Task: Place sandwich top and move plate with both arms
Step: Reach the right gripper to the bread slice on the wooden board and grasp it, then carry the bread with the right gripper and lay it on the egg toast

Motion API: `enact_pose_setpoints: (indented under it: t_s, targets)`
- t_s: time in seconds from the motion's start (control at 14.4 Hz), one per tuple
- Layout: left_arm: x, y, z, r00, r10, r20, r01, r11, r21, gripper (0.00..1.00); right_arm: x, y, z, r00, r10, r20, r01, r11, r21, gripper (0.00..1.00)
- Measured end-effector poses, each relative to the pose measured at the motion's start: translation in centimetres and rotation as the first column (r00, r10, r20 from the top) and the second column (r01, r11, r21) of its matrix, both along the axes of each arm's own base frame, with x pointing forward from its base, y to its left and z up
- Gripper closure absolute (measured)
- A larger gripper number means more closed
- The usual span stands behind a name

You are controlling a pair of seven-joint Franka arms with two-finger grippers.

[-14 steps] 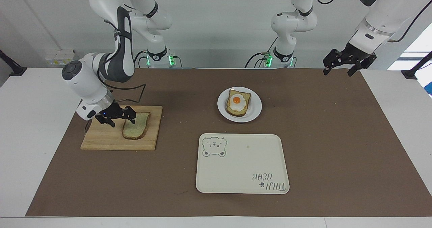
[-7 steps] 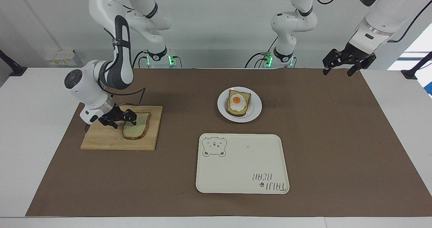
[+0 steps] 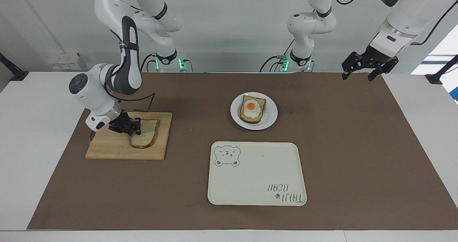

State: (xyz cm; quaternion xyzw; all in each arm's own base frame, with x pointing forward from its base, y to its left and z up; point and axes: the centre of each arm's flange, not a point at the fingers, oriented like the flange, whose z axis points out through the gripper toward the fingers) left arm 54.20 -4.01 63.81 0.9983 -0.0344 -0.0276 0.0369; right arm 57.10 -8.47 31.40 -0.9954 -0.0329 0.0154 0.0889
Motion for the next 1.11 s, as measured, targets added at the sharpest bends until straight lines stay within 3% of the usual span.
enact_pose_setpoints:
  t_s: [0.21,0.42,0.77,1.11]
  targets:
    - [0.0,0.0,0.0,1.000,0.000,-0.001,0.000,1.000,-0.001,0.00,0.0,-0.1,0.0,1.000,-0.003,0.001,0.003,1.000,-0.001,0.79]
    - [0.0,0.0,-0.4,1.000,0.000,-0.007,0.000,1.000,-0.001,0.00,0.0,-0.2,0.1,1.000,-0.005,0.002,0.005,1.000,-0.001,0.94]
    - [0.0,0.0,-0.8,1.000,0.000,-0.012,0.000,1.000,-0.001,0.00,0.0,0.2,0.7,1.000,0.004,-0.004,-0.004,1.000,0.006,0.94]
    - [0.0,0.0,-0.9,1.000,0.001,-0.013,-0.001,1.000,-0.001,0.00,0.2,0.9,5.7,0.999,0.034,-0.023,-0.033,0.999,0.040,0.94]
